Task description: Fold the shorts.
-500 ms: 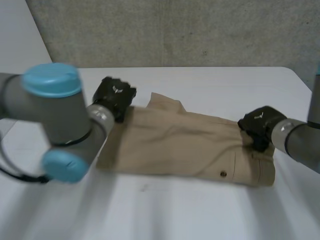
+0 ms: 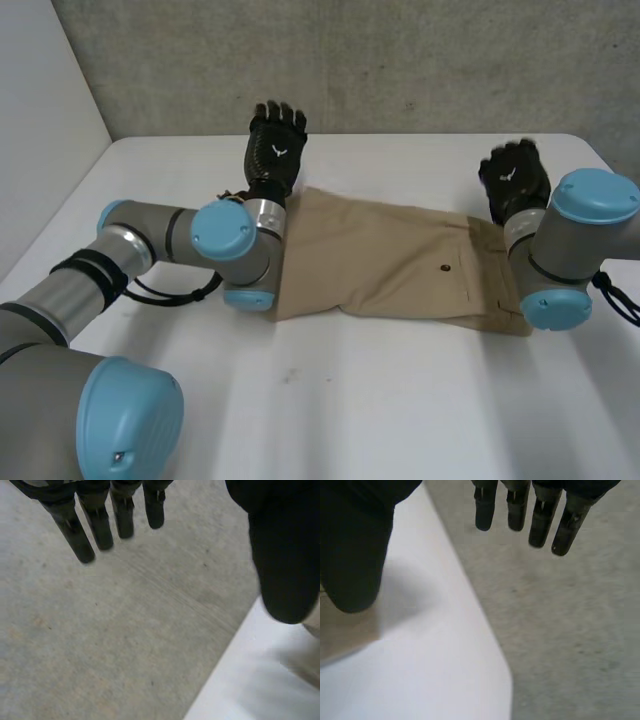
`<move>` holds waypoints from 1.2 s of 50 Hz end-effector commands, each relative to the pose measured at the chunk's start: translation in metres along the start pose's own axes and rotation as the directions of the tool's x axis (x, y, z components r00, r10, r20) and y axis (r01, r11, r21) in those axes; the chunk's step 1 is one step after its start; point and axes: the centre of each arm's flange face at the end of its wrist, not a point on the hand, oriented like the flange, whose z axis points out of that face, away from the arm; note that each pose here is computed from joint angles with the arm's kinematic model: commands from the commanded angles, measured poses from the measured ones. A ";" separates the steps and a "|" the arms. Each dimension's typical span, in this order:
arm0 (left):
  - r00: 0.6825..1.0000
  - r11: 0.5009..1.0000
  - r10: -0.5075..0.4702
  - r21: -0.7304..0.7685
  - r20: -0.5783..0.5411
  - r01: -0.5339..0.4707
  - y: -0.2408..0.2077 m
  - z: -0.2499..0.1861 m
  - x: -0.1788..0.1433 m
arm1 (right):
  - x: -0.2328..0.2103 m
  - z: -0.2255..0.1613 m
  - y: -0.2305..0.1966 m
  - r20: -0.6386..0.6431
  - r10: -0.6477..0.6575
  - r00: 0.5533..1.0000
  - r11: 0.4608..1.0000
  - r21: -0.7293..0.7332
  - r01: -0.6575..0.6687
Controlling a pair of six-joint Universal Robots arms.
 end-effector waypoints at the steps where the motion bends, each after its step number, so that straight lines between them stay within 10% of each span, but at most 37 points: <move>1: 0.998 0.996 -0.034 0.079 0.061 0.029 -0.026 -0.008 -0.008 | 0.055 -0.009 -0.039 -0.141 0.153 0.978 0.984 0.111 -0.138; 12: 0.997 0.997 -0.072 -0.006 0.041 0.072 -0.083 -0.046 -0.069 | 0.074 -0.078 -0.063 0.150 0.405 0.902 0.914 -0.035 -0.405; 23: 0.942 0.918 -0.333 -0.240 -0.036 0.316 -0.094 -0.129 -0.098 | 0.043 -0.132 -0.008 0.227 0.623 0.748 0.765 -0.373 -0.525; 39: 0.917 0.846 -0.399 -0.396 -0.027 0.357 -0.073 -0.181 -0.101 | 0.007 -0.121 0.044 0.179 0.590 0.787 0.783 -0.363 -0.505; 60: 0.920 0.845 -0.392 -0.398 -0.005 0.358 -0.071 -0.179 -0.110 | 0.094 -0.091 0.048 0.107 0.177 0.978 0.954 -0.262 -0.144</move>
